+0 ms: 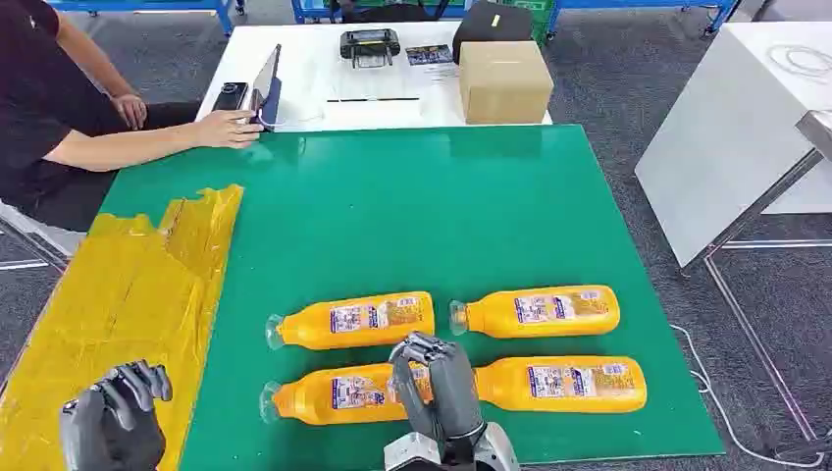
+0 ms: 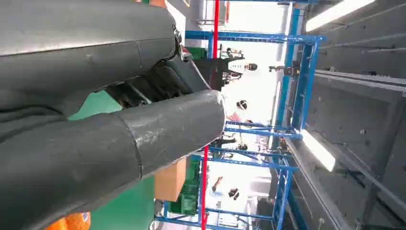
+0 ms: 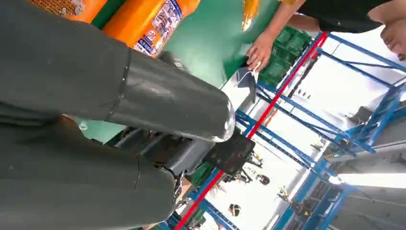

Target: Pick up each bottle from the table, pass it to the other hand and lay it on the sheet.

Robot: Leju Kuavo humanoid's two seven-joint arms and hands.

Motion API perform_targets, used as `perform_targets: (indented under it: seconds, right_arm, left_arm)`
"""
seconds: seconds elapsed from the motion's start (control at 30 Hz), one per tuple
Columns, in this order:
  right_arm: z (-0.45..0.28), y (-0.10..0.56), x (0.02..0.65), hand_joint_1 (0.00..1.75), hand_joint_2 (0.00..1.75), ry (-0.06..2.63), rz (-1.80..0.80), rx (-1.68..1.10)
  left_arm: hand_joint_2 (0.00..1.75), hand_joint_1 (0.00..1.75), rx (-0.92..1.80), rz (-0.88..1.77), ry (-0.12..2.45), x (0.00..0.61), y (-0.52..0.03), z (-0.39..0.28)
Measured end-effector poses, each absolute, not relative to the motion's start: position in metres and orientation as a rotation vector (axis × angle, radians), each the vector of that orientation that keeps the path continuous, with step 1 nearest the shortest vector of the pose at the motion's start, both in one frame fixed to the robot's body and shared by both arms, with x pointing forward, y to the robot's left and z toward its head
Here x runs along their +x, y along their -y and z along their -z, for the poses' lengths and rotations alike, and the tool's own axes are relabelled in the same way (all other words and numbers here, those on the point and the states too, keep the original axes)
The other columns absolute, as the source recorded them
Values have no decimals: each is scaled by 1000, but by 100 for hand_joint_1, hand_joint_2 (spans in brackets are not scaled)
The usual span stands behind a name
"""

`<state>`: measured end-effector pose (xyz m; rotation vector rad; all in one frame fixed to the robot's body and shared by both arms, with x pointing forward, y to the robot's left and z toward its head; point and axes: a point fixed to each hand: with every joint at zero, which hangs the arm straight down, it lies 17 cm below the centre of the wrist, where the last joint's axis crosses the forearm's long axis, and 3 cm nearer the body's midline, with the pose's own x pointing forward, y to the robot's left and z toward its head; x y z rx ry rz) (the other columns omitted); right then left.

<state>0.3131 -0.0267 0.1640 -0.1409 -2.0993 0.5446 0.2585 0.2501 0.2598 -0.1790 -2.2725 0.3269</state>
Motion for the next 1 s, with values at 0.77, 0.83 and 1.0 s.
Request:
perform_targets:
  seconds: [0.77, 0.83, 1.0]
  right_arm:
    - [-245, 161, 313, 0, 0, 2278, -14, 69]
    - [-243, 164, 314, 0, 0, 2274, -34, 24]
    - [-229, 161, 317, 0, 175, 2219, -134, -84]
  left_arm:
    - [0, 0, -16, -2, 2454, 281, -202, -306]
    - [0, 0, 77, -8, 2466, 280, -206, -309]
    - [0, 0, 168, 28, 2446, 282, -203, -299]
